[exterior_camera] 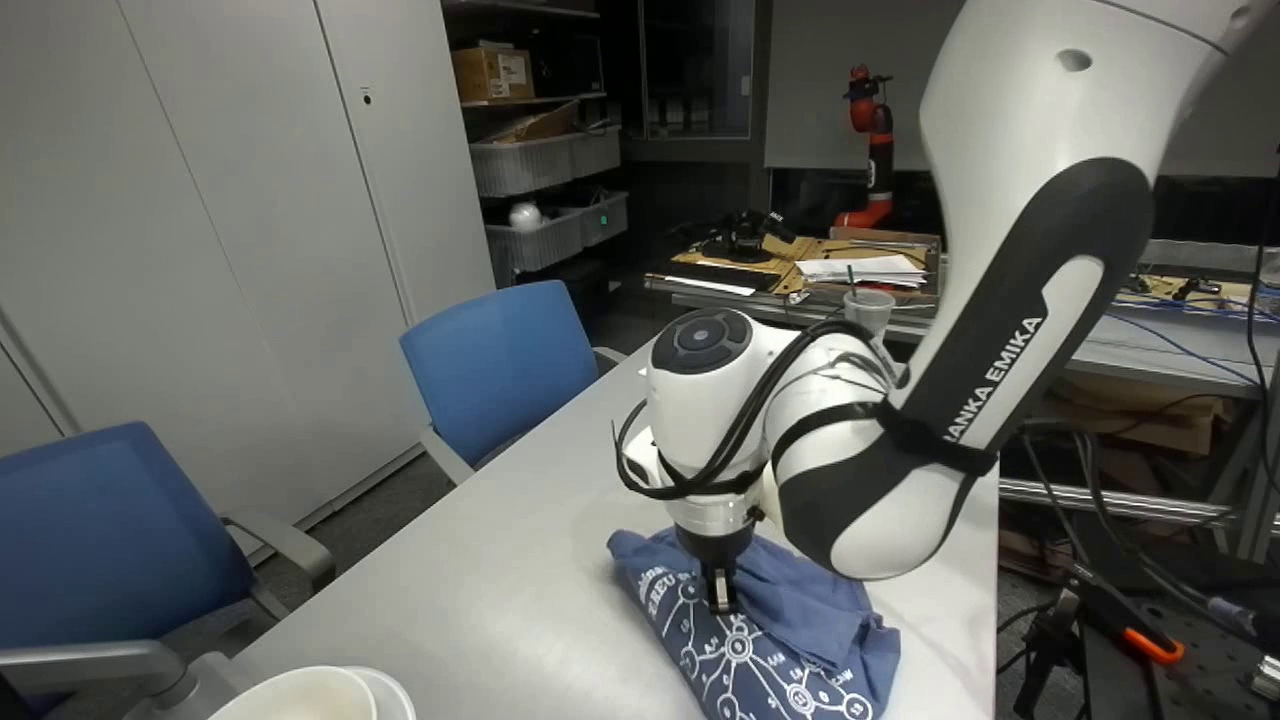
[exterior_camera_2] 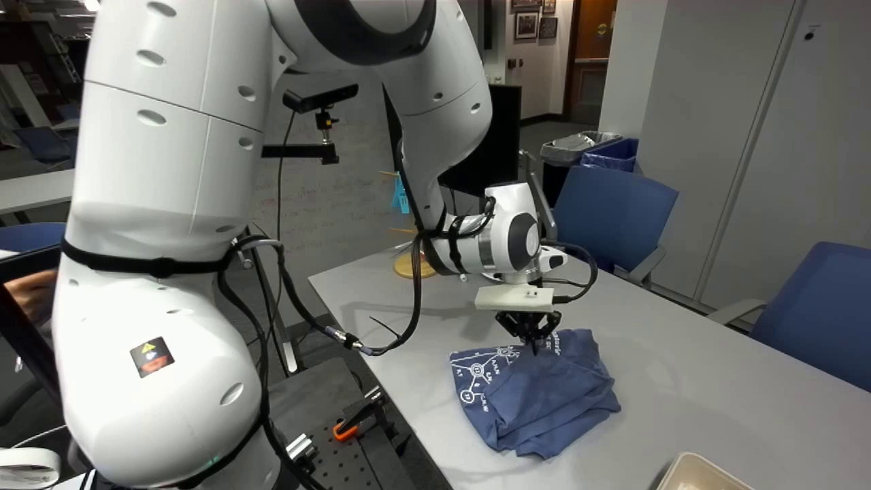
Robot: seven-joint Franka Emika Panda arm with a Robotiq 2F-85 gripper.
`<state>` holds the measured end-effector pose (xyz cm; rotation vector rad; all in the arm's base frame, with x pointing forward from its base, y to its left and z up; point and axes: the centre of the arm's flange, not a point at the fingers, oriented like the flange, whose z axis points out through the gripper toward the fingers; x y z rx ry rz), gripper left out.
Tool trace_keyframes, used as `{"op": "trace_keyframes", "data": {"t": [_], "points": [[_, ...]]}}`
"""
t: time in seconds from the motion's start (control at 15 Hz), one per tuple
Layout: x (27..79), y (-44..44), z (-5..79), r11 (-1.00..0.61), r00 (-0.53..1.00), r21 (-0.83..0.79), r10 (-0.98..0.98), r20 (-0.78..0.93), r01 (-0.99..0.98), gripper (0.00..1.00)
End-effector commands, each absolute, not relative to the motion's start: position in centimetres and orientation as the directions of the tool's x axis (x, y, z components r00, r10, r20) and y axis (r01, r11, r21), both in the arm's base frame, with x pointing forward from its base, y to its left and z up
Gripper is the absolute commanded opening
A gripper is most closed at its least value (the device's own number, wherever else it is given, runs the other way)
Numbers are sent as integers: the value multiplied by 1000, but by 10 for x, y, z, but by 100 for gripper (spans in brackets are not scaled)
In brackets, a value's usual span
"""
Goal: Fold the blue cloth in half
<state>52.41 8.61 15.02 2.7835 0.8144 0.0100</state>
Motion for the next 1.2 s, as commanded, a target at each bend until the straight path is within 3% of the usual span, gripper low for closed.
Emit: {"op": "trace_keyframes", "data": {"t": [0.0, 0.13, 0.2, 0.33, 0.87, 1.13], "points": [[527, 67, 186, -766, 843, 367, 525, -117, 528, 2], [529, 54, 198, -755, 850, 408, 511, -125, 514, 2], [529, 51, 202, -760, 860, 418, 495, -123, 497, 31], [529, 47, 207, -768, 874, 430, 471, -121, 474, 37], [529, 33, 207, -797, 891, 416, 446, -83, 438, 98], [536, 17, 206, -828, 892, 374, 452, 7, 417, 100]]}}
